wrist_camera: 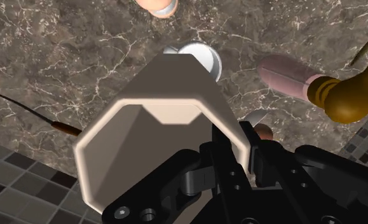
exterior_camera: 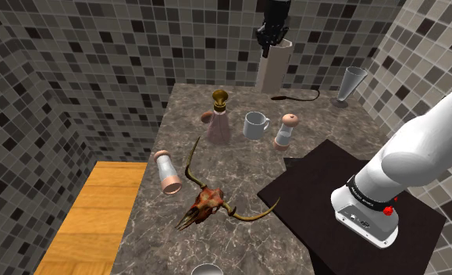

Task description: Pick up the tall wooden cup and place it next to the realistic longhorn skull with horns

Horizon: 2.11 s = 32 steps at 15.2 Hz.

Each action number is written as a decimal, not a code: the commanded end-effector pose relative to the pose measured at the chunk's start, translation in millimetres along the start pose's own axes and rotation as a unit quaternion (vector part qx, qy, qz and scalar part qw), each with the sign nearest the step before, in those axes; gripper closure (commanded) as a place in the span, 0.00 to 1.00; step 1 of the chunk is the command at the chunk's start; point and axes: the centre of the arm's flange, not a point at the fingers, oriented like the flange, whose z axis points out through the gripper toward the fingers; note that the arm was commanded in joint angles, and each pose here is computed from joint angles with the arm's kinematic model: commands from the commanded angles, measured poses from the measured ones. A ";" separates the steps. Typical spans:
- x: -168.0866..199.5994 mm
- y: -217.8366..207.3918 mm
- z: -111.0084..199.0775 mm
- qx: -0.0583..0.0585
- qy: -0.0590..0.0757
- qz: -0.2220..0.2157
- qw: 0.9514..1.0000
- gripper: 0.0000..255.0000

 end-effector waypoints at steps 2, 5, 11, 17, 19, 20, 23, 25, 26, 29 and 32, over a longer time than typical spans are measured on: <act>-13.2 -36.2 0.2 0.000 0.000 0.001 1.000 1.00; -26.1 -73.7 0.7 0.000 0.000 0.001 1.000 1.00; -51.7 -148.6 1.8 0.000 0.000 0.001 1.000 1.00; -77.4 -223.5 2.9 0.000 0.000 0.001 1.000 1.00; -85.9 -248.5 3.3 0.000 0.000 0.001 1.000 1.00; -90.2 -261.0 3.4 0.000 0.000 0.001 1.000 1.00; -103.0 -298.4 4.0 0.000 0.000 0.001 1.000 1.00; -111.6 -323.4 4.3 0.000 0.000 0.001 1.000 1.00; -115.8 -335.9 4.5 0.000 0.000 0.001 1.000 1.00; -128.7 -373.4 5.1 0.000 0.000 0.001 1.000 1.00; -141.5 -410.8 5.6 0.000 0.000 0.001 1.000 1.00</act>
